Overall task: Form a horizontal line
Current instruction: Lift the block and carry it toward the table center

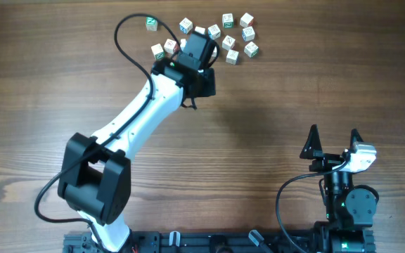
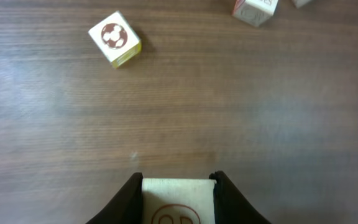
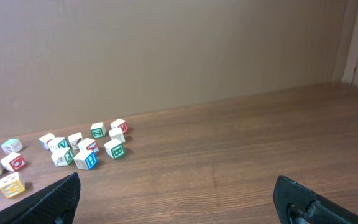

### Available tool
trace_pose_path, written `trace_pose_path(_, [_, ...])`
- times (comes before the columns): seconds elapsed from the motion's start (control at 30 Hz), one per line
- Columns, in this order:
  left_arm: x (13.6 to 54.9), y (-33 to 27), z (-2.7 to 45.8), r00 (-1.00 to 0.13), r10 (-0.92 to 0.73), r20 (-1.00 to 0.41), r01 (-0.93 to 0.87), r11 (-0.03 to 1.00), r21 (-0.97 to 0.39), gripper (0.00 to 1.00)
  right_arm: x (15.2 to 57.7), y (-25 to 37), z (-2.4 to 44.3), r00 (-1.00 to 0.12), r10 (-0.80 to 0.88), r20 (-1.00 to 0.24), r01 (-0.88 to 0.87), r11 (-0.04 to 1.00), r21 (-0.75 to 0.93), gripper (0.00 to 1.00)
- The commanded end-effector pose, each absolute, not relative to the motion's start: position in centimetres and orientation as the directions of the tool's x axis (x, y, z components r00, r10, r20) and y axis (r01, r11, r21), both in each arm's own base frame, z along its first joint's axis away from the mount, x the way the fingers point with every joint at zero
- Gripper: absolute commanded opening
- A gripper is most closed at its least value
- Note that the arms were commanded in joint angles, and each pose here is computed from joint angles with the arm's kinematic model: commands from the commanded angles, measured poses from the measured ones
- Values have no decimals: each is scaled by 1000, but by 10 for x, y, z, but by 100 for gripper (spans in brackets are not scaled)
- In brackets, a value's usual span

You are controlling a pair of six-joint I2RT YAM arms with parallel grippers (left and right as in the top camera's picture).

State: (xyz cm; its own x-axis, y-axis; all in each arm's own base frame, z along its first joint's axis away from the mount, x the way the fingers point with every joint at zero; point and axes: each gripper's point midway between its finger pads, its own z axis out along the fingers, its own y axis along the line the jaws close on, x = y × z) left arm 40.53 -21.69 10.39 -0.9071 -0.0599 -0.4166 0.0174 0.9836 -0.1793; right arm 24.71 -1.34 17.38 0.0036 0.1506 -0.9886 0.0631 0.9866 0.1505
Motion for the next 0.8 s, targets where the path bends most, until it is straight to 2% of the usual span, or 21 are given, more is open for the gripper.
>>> trace_pose_path(0.0, [403,-211,73,-901,-150,-408,-81,980,-181,25,247,-12,176,12,133,-991,53,990,134,100])
trace_pose_path(0.2, [405,-212,40,-892,-164,-420,-88,977,-196,25,247,-12,176,12,133,-991,53,990,133,100])
trace_pose_path(0.5, [410,-211,2,-890,-147,-432,-100,987,-129,24,247,-12,176,11,133,-991,53,990,133,100])
trace_pose_path(0.77, [423,-216,6,-848,-140,-511,-97,989,-109,25,247,-12,176,12,133,-991,53,990,133,100])
